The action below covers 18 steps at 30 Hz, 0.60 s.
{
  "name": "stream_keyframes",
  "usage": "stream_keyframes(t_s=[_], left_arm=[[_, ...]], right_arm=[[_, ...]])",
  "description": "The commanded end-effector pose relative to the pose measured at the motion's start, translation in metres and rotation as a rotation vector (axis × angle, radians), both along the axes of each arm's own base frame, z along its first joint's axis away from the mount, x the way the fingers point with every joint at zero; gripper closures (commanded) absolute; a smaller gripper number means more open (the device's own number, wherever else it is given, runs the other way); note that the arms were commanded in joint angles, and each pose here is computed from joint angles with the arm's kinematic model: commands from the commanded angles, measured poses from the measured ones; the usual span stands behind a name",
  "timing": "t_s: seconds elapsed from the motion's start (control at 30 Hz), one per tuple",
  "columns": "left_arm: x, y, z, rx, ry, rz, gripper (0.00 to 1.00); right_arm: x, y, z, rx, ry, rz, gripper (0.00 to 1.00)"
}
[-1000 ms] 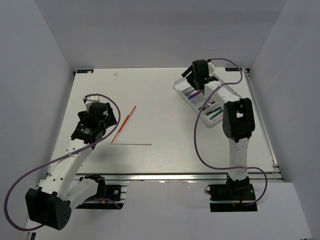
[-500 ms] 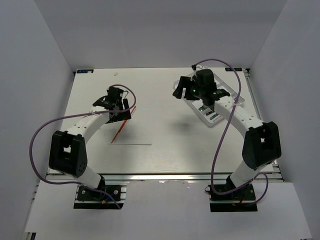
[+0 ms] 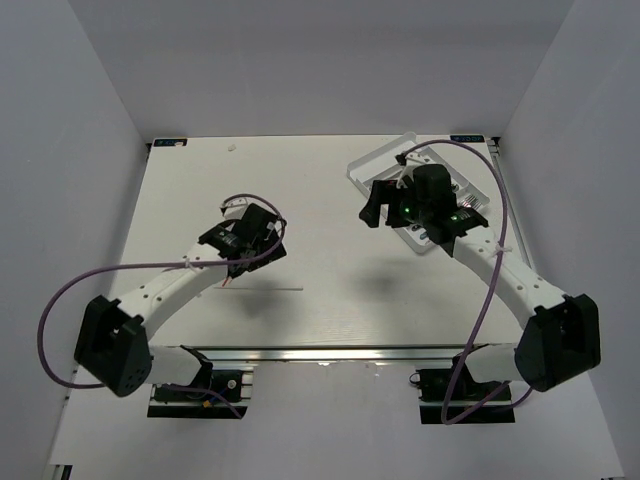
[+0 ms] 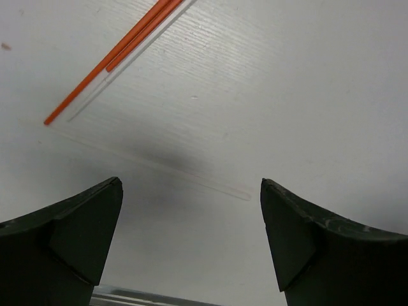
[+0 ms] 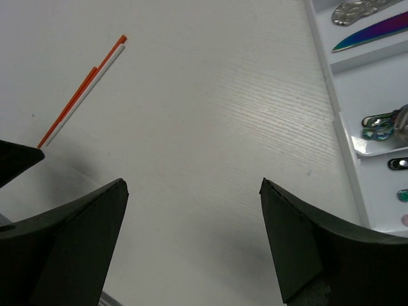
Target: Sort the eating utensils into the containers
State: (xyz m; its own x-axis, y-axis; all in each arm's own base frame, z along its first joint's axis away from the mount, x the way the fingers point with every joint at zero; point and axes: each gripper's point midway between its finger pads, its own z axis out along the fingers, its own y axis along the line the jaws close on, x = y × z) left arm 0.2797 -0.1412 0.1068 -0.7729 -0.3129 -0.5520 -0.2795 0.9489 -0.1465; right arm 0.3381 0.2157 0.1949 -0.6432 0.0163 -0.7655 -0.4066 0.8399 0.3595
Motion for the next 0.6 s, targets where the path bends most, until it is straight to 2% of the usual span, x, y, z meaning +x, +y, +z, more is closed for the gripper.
stream_keyframes(t_s=[0.0,0.1,0.13,0.2,0.23,0.3,0.33,0.37,0.5,0.57], left_arm=[[0.005,0.006,0.032,-0.155,-0.204,0.401,0.02],[0.01,-0.001,0.031,-0.199,-0.195,0.534,0.02],[0.006,0.001,0.016,-0.134,-0.137,0.553,0.02],[0.017,-0.011,0.029,-0.134,-0.137,0.613,0.02],[0.008,-0.007,0.012,-0.037,-0.068,0.633,0.02],[0.016,-0.017,0.018,-0.045,-0.054,0.682,0.05],[0.011,-0.016,0.006,0.013,-0.007,0.691,0.06],[0.012,-0.019,0.004,0.01,0.006,0.71,0.07],[0.005,-0.03,-0.018,0.011,0.092,0.737,0.23],[0.0,-0.031,-0.026,0.004,0.108,0.757,0.23]], right_arm=[[0.009,-0.012,0.013,-0.017,-0.081,-0.064,0.11],[0.012,-0.018,0.009,-0.02,-0.063,-0.106,0.11],[0.012,-0.021,0.005,-0.026,-0.049,-0.122,0.11],[0.013,-0.027,-0.003,-0.041,-0.029,-0.154,0.11],[0.014,-0.029,-0.01,-0.046,-0.014,-0.162,0.11],[0.018,-0.037,-0.017,-0.067,-0.002,-0.203,0.11],[0.019,-0.039,-0.019,-0.068,0.005,-0.212,0.11],[0.018,-0.04,-0.024,-0.068,0.016,-0.21,0.11],[0.019,-0.045,-0.034,-0.074,0.026,-0.213,0.11],[0.019,-0.049,-0.035,-0.073,0.026,-0.218,0.11]])
